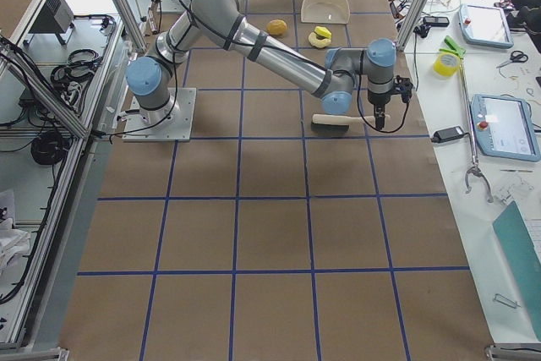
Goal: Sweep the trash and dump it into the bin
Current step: 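Move the left gripper to the dustpan handle while the right gripper reaches the brush, then close the left gripper on the dustpan handle while the right grasps the brush handle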
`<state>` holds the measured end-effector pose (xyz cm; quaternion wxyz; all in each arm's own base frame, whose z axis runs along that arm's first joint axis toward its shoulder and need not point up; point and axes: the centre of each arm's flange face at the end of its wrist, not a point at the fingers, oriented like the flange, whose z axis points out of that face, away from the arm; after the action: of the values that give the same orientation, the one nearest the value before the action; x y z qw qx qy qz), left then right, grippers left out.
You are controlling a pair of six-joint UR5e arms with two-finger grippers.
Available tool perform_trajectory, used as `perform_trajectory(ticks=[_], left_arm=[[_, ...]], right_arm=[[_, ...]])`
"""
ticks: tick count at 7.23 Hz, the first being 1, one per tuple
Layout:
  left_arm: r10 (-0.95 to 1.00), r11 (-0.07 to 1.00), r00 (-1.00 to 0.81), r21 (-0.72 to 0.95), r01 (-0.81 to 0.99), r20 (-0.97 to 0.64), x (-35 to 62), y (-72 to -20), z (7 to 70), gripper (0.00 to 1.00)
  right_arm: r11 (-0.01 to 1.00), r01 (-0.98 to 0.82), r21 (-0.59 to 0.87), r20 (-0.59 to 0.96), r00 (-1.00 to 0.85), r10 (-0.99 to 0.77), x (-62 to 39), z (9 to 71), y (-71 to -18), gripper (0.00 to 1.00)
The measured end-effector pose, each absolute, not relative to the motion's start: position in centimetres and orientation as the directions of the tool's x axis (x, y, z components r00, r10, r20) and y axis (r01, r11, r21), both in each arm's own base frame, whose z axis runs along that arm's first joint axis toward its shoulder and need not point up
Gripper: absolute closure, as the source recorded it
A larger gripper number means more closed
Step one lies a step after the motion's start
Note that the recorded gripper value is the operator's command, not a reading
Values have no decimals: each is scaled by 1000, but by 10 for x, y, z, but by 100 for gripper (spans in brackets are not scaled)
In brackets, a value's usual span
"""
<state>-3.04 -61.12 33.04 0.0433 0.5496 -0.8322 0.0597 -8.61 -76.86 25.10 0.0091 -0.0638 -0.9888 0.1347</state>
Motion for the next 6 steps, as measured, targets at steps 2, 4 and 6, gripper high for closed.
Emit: perform_trajectory(ticks=[2,4,6], left_arm=[[-916,363,-368,-61,-930,160,-24,-647,309,5],[-923,357,-360,-53,-933,138,-18,-674,279,5],[-924,355,-359,-58,-933,127,-13,-698,261,5]], right_arm=[[962,121,-246,-11,-993,122,-84,238,-768,24],[966,114,-231,-13,-993,114,-83,227,-767,48],[965,101,-241,-9,-995,102,-83,227,-767,48]])
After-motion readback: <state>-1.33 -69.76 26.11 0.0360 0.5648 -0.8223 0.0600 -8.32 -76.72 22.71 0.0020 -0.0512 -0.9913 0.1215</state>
